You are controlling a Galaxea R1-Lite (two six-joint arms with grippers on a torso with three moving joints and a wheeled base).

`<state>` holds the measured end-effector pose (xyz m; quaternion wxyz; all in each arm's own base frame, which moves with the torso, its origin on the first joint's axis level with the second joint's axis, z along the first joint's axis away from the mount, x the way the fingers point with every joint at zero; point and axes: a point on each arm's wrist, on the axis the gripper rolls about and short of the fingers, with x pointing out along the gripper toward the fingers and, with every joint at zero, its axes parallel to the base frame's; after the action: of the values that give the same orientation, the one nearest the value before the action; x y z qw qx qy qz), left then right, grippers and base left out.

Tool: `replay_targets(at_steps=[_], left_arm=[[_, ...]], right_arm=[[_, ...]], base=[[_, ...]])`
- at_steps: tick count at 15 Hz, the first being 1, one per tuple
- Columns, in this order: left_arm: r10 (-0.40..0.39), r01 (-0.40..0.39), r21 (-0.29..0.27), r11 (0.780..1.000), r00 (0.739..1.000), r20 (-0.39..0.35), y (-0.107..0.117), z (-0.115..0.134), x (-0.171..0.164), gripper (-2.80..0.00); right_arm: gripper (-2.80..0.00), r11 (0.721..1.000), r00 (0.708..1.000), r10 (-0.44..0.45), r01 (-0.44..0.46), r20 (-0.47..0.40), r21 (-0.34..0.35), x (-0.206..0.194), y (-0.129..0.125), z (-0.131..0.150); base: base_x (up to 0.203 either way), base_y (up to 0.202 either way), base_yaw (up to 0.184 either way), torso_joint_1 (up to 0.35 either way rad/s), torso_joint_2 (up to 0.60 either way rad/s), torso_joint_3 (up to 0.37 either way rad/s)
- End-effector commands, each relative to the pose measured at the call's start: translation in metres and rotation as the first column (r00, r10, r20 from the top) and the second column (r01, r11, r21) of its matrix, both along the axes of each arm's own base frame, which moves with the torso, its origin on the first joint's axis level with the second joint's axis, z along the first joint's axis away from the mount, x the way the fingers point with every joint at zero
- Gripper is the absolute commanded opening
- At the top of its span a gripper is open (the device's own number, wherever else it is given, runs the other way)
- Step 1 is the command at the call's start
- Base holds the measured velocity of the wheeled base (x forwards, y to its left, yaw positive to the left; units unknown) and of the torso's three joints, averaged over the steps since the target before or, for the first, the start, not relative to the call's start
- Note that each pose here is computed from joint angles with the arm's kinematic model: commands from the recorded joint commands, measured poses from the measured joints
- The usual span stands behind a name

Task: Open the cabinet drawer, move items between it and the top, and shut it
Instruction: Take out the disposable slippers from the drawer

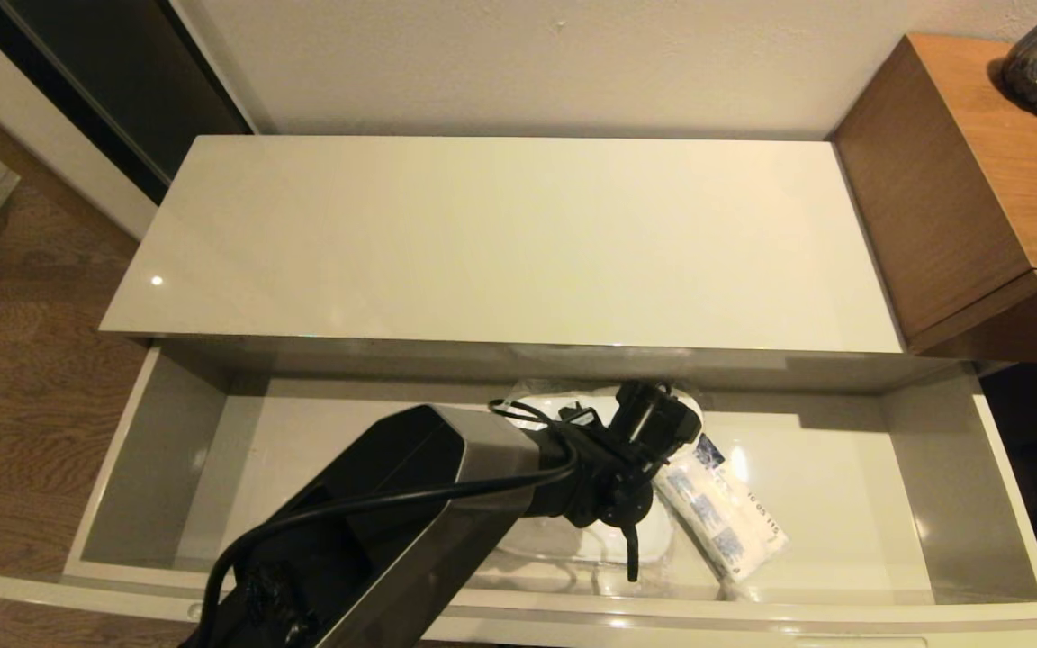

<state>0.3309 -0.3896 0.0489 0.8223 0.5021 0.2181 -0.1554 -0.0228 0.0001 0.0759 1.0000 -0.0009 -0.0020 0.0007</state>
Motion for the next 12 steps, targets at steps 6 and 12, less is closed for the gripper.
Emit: replay_targets(at_steps=[6,12], left_arm=[[0.034,-0.031,-0.040,0.999,0.996,0.077,0.000,0.005,0.009,0.00],[-0.017,0.012,0.076,0.997,0.998,0.067,0.005,0.000,0.015,0.00]], right_arm=[[-2.80,1.000,1.000,0.000,0.000,0.001,0.000,0.000,0.000,0.000],[-2.80,1.000,1.000,0.000,0.000,-0.003,0.000,0.000,0.000,0.000]], base=[[0.000,0.000,0.000,0.000,0.00,0.000],[0.000,0.000,0.000,0.000,0.00,0.000]])
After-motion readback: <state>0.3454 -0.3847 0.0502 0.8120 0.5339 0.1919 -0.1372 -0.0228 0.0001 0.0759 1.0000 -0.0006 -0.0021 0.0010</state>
